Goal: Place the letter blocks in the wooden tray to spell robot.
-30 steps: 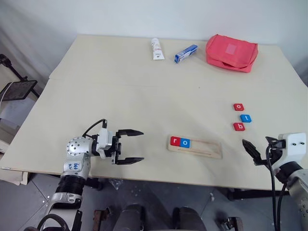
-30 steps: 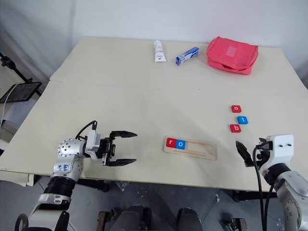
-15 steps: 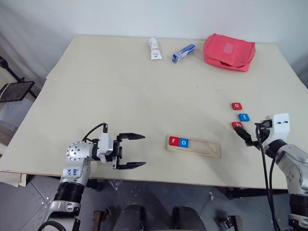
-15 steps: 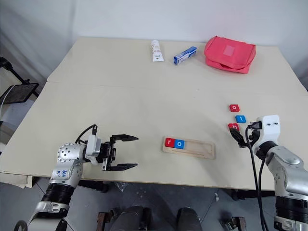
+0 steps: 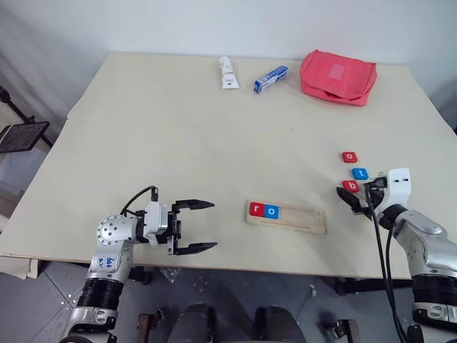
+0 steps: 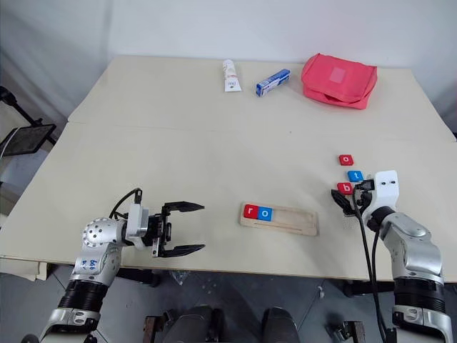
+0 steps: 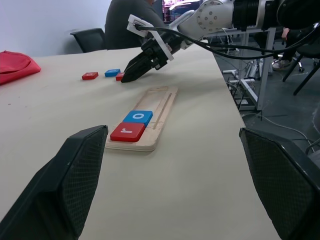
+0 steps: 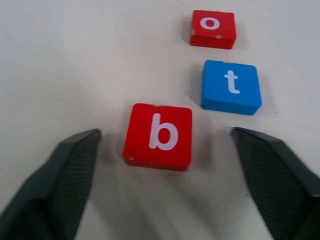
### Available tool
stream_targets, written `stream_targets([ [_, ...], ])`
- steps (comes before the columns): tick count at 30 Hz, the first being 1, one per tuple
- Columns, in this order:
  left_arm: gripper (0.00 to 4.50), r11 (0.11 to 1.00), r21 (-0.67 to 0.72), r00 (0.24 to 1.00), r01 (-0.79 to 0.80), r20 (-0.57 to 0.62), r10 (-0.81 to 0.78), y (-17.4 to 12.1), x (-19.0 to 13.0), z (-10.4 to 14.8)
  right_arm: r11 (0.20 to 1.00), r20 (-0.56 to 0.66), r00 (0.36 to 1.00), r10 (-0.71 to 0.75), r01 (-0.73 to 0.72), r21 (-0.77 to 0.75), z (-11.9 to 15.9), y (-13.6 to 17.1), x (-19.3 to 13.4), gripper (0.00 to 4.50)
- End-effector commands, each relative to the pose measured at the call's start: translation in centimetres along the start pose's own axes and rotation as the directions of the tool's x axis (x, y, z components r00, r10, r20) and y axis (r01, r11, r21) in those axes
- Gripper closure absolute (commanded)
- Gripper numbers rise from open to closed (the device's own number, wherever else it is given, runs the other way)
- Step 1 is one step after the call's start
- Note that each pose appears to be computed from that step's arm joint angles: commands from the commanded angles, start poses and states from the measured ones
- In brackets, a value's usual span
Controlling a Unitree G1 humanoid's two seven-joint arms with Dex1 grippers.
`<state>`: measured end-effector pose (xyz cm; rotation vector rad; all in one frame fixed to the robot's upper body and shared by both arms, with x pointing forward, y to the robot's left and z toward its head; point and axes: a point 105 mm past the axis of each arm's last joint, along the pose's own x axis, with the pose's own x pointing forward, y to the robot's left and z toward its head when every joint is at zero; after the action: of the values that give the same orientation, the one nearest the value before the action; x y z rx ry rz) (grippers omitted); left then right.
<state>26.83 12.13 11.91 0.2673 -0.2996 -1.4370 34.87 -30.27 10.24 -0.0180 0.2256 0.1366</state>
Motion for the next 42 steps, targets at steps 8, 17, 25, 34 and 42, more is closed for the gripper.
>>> stream_targets([
  [8,0.00,1.000,0.024,1.000,0.000,0.008,0.000,0.5,-0.5,0.4,0.998,0.070,0.995,-0.066,0.065,0.019,0.1,0.6,-0.9,3.04],
  [17,0.00,1.000,-0.008,1.000,0.015,0.004,-0.015,1.3,-1.4,-0.7,0.989,0.120,0.982,-0.145,0.144,0.021,0.3,4.2,-6.1,3.04],
  [25,0.00,0.997,-0.001,0.997,0.072,0.010,-0.072,2.6,-0.8,-1.1,0.971,0.071,0.970,-0.234,0.229,0.073,-2.1,6.7,-8.2,3.04],
  [34,0.00,0.995,0.012,0.995,0.096,0.018,-0.096,2.8,-0.5,-0.6,0.964,0.049,0.966,-0.255,0.250,0.090,-3.1,7.0,-8.3,2.69],
  [42,0.00,0.995,0.009,0.995,0.102,0.018,-0.102,2.1,-0.6,-0.2,0.974,0.063,0.974,-0.217,0.212,0.078,-2.5,7.1,-8.4,0.07],
])
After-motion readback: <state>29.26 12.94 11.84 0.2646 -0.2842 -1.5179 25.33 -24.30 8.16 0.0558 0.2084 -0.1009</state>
